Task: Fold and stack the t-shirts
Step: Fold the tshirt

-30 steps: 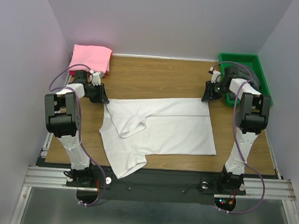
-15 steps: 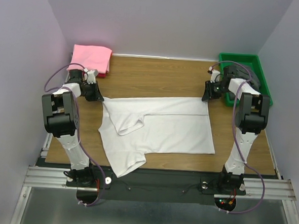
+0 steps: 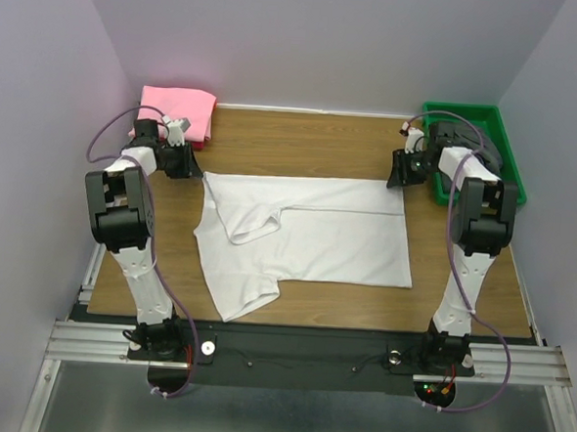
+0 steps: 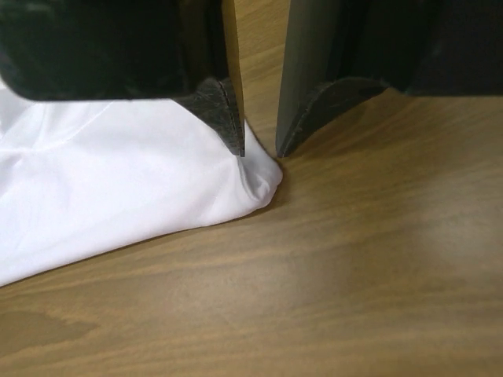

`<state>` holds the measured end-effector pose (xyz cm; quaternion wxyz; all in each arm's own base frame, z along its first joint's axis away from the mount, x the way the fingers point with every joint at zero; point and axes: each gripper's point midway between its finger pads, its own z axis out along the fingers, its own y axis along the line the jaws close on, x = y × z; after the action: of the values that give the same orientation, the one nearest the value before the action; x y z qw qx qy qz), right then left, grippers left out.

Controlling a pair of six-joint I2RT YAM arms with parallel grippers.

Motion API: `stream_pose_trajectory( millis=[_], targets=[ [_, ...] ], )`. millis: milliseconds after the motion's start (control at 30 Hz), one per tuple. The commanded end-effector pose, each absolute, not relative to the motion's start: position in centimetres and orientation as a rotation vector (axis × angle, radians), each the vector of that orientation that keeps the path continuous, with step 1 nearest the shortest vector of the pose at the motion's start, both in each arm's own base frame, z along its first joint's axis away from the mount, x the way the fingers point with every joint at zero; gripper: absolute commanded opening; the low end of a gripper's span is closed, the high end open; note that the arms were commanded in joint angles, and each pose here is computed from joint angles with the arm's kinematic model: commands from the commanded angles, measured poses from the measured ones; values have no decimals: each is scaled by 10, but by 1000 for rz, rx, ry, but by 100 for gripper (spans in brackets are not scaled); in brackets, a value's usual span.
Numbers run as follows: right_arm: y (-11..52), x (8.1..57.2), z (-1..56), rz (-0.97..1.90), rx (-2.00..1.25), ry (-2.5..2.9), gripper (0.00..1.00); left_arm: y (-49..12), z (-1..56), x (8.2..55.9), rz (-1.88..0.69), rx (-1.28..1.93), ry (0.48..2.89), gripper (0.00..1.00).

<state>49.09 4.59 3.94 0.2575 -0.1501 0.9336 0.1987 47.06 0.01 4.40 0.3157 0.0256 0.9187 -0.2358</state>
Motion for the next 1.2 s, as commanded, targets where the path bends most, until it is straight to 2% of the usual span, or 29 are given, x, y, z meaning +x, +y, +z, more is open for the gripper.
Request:
stream_pose_trajectory(
  millis=[0,100,200,333,467,700,867,933,1000,1167],
  targets=[
    [55,499,89,559,-430,2414,50,2,107,484,-573,201,2305,36],
    [59,490,118,570,-449,2363,52,-8,130,473,-560,285,2276,37],
    [63,475,119,592,-459,2372,51,-38,132,454,-587,378,2274,36],
    [66,459,98,608,-475,2430,45,-84,103,424,-673,452,2329,34],
    [70,445,66,644,-486,2503,41,-96,69,414,-726,430,2399,32],
    [62,451,13,604,-509,2598,40,-88,24,417,-687,398,2508,31],
    [57,485,14,545,-487,2563,40,-75,15,444,-659,342,2511,29],
    [56,497,15,538,-466,2554,40,-72,20,454,-653,352,2503,30],
    [58,512,39,525,-468,2496,44,-75,52,476,-659,419,2423,35],
    [67,493,109,551,-555,2386,57,-84,125,459,-675,610,2287,47]
  ],
)
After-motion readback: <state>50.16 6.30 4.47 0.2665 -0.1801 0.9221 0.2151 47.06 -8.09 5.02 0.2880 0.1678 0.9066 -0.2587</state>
